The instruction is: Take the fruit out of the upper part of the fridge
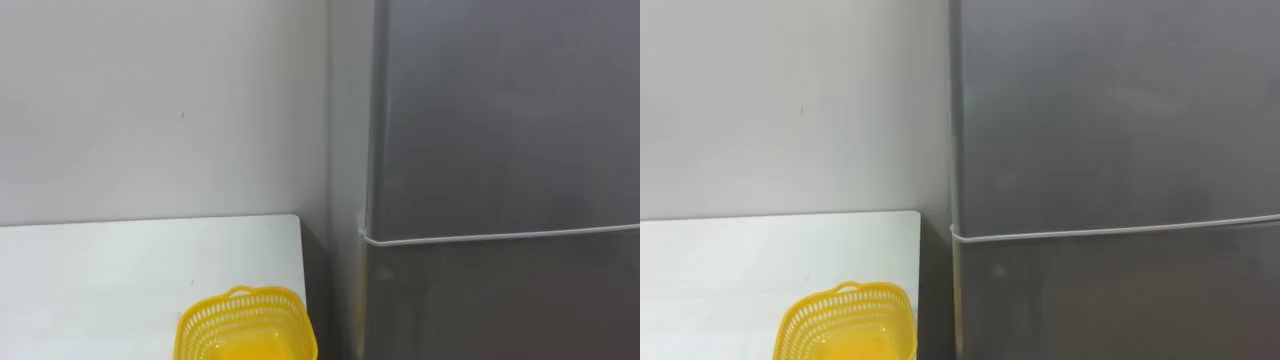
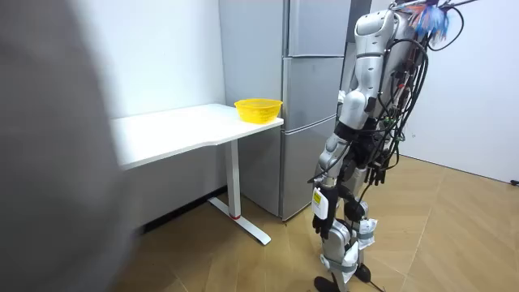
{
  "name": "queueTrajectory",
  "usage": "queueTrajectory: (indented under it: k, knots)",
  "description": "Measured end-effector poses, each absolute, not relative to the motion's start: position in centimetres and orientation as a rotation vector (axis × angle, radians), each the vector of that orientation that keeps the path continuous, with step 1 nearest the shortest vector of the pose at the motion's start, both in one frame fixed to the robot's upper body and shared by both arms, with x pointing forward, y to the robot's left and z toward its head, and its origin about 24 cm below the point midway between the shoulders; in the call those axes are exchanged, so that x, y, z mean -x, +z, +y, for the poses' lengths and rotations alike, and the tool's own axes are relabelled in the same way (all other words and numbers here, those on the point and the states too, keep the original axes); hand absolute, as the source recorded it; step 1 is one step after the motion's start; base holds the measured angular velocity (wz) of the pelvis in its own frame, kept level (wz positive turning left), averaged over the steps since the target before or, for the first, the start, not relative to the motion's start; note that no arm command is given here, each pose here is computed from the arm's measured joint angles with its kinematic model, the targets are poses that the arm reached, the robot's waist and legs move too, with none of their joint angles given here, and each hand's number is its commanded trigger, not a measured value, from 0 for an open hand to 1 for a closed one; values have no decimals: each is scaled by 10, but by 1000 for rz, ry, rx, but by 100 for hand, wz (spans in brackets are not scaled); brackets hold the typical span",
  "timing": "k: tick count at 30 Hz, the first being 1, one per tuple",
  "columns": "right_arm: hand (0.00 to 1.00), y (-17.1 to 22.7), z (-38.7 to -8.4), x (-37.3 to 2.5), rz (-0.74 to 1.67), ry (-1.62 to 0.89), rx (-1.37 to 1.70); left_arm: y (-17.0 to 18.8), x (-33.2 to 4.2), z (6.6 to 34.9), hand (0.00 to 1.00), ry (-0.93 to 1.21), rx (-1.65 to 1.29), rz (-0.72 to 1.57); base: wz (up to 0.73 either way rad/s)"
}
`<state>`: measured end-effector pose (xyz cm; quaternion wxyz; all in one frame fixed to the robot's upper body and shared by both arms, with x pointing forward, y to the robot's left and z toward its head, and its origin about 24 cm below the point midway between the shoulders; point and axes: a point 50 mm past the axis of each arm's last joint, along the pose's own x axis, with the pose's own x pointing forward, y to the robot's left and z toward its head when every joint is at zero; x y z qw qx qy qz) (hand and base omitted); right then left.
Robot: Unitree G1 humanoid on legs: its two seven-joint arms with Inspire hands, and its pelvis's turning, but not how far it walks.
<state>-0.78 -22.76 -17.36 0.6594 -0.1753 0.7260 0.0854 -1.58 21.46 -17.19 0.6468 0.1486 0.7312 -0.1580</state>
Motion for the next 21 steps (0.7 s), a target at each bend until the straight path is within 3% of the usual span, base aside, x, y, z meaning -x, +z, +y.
queueTrajectory:
  k: [21]
  knots:
    - [0, -173, -229, 1, 1623, 182, 419, -172, 11, 218, 0, -322, -347, 1655, 0]
